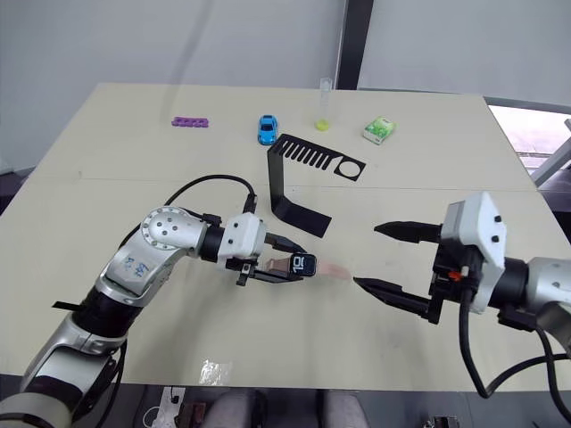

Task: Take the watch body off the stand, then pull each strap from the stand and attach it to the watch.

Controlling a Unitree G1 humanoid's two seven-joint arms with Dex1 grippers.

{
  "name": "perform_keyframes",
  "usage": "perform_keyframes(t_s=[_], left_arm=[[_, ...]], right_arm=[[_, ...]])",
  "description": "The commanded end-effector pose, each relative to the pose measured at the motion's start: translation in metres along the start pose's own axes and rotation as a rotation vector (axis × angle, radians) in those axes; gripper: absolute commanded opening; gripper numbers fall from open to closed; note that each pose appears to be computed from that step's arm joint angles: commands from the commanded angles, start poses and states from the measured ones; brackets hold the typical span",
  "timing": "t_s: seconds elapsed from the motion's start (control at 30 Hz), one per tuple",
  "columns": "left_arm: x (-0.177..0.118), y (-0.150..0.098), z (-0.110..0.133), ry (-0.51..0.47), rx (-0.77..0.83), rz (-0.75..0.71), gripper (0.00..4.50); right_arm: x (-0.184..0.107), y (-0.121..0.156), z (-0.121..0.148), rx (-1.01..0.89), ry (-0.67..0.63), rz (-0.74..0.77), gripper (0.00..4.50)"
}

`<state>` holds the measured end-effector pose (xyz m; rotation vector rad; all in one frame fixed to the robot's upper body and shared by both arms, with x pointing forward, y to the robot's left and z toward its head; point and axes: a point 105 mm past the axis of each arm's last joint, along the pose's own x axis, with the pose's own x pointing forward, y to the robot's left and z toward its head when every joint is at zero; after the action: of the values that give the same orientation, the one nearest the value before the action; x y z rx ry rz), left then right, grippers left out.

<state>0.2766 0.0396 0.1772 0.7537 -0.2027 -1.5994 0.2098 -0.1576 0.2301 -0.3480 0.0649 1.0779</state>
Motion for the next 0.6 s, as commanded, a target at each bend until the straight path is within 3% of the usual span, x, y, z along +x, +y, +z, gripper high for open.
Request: perform_keyframes(t_s=[0.03,0.2,0.4,0.47,0.6], left_arm=[[-0.011,0.003,-0.001,0.013,0.135,0.069,1.59],[-0.017,0.002,-0.006,0.027,0.244,0.106,1.59],[-0.019,-0.001,-0.005,0.021,0.227,0.116,1.59],[-0.02,-0.004,-0.008,0.023,0.133,0.099,1.59],[-0.019,-0.023,-0.015,0.009,-0.24,0.002,1.59]], right_arm=[[0.003,0.007,0.002,-0.082,0.015,0.016,4.48],[0.006,0.007,-0.003,-0.115,0.033,0.029,4.48],[0.006,0.007,-0.007,-0.127,0.039,0.029,4.48],[0.005,0.007,-0.007,-0.123,0.038,0.031,4.48],[0.005,0.009,-0.014,-0.091,0.056,0.042,4.48]])
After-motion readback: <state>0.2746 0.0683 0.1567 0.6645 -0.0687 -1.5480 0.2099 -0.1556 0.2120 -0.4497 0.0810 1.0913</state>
